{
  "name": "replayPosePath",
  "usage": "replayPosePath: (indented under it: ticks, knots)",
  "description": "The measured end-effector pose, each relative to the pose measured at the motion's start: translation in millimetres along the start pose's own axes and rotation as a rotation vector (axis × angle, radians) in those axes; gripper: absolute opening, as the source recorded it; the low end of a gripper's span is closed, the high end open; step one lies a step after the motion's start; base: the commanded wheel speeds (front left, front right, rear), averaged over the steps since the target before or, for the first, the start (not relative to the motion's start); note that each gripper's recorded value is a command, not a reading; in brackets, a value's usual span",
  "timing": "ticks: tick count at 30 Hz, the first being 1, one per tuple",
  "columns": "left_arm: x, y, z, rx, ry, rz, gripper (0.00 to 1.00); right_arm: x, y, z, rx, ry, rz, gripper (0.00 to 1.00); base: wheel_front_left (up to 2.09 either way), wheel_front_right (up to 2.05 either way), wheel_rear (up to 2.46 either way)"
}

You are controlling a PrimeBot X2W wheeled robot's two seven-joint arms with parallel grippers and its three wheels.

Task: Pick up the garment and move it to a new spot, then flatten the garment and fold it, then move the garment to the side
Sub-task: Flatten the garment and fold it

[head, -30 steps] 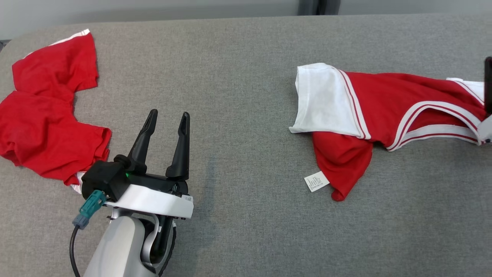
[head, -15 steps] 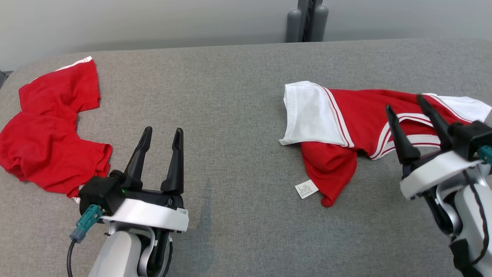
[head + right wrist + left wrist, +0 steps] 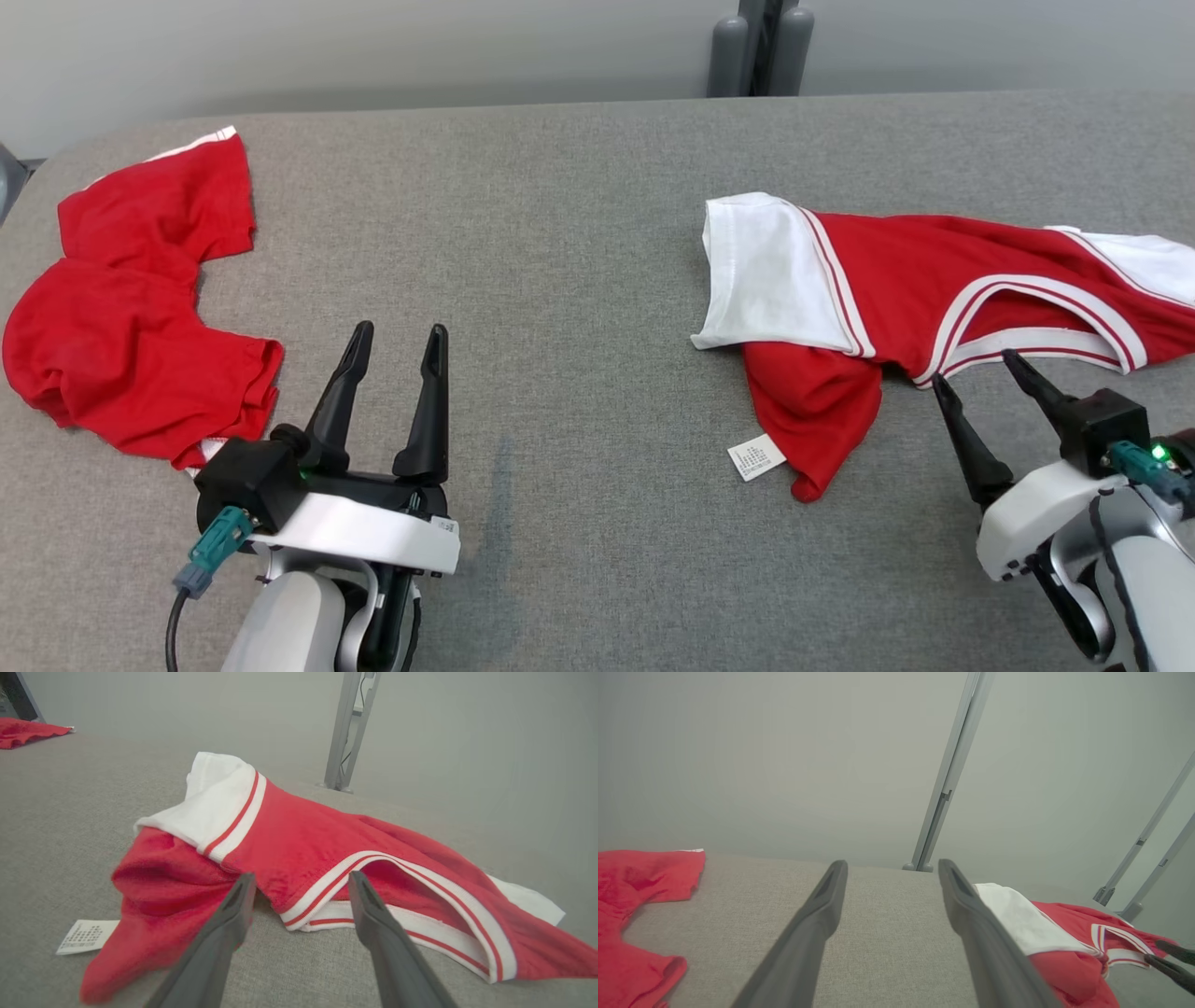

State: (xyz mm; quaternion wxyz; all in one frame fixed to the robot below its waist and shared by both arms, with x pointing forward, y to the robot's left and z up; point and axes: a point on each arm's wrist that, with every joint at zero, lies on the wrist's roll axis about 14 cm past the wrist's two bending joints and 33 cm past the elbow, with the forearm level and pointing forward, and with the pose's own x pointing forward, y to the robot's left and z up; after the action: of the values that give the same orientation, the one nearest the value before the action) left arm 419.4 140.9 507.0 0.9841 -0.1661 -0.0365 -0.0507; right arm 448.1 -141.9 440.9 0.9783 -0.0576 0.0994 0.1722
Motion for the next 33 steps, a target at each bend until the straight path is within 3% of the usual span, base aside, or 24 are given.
replayPosePath:
  ticks: [7, 22, 23, 24, 25, 33]
  knots:
    - [2, 4, -9, 0.001, 0.023, 0.008, 1.00, 3, 2, -28, -0.092, 0.096, 0.015, 1.00, 0.00, 0.00, 0.00]
    - [6, 17, -16, 0.014, 0.043, 0.039, 1.00, 37, 3, -35, -0.170, 0.095, 0.029, 1.00, 0.00, 0.00, 0.00]
    - [5, 17, -16, 0.014, 0.043, 0.040, 1.00, 38, 3, -34, -0.168, 0.092, 0.025, 0.45, 0.00, 0.00, 0.00]
    - [5, 17, -16, 0.014, 0.044, 0.041, 1.00, 39, 2, -33, -0.168, 0.088, 0.022, 0.36, 0.00, 0.00, 0.00]
    - [5, 17, -16, 0.014, 0.044, 0.041, 1.00, 39, 2, -33, -0.163, 0.085, 0.018, 0.00, 0.00, 0.00, 0.00]
    - [9, 10, -15, 0.008, 0.039, 0.023, 1.00, 36, -5, -2, -0.164, -0.017, -0.024, 0.00, 0.00, 0.00, 0.00]
